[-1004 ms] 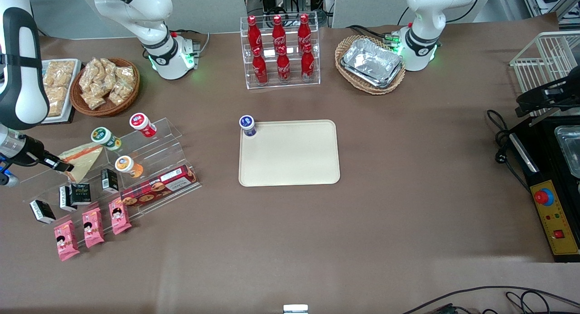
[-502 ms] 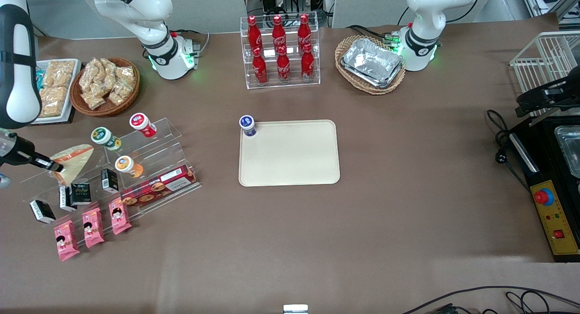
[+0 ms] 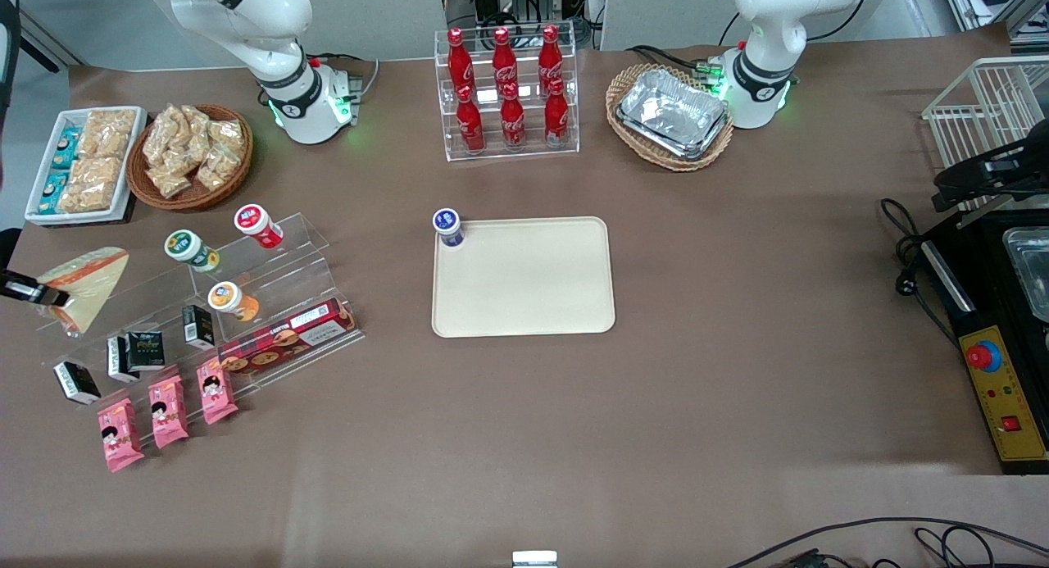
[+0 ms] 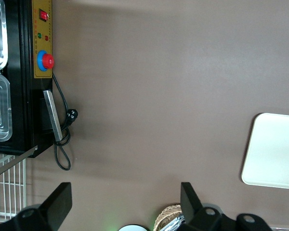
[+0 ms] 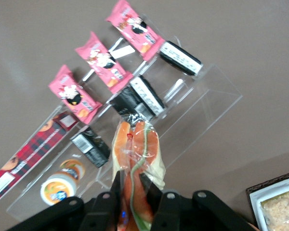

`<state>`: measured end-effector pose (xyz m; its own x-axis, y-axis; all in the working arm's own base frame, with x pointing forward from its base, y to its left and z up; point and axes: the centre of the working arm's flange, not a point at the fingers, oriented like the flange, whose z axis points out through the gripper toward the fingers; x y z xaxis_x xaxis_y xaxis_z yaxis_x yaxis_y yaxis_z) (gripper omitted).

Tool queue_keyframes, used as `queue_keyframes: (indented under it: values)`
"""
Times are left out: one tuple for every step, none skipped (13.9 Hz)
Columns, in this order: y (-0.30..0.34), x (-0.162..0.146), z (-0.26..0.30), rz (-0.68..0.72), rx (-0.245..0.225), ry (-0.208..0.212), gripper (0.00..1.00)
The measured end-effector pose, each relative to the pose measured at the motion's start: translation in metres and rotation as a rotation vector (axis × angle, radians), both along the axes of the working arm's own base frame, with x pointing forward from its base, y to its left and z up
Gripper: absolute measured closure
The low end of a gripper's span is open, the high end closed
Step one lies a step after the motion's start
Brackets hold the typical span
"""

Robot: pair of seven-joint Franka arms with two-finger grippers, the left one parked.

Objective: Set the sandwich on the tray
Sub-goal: 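Lift the sandwich out of the rack with the right gripper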

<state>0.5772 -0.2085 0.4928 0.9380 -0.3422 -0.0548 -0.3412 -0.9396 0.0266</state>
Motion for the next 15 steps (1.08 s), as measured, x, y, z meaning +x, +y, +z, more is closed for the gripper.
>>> queue_keyframes:
  values:
    - [0.009,0.008,0.007,0.03,0.0,0.002,0.83]
    - [0.019,0.016,0.009,0.061,0.0,0.002,0.83]
    - [0.03,0.022,0.009,0.09,0.002,0.002,0.83]
    - [0.039,0.027,0.007,0.119,0.005,0.003,0.83]
    - [0.046,0.03,0.006,0.151,0.008,0.004,0.83]
    - [0.053,0.032,0.006,0.189,0.012,0.002,0.83]
    - [0.059,0.034,0.008,0.223,0.014,-0.002,0.83]
    - [0.065,0.037,0.011,0.259,0.017,-0.008,0.83]
    - [0.075,0.039,0.013,0.296,0.02,-0.013,0.83]
    - [0.089,0.043,0.015,0.337,0.024,-0.018,0.83]
    - [0.105,0.046,0.016,0.381,0.03,-0.021,0.83]
    - [0.123,0.049,0.017,0.43,0.037,-0.023,0.83]
    - [0.142,0.051,0.018,0.482,0.044,-0.024,0.83]
    - [0.161,0.053,0.019,0.545,0.053,-0.026,0.83]
    - [0.18,0.053,0.02,0.609,0.062,-0.028,0.83]
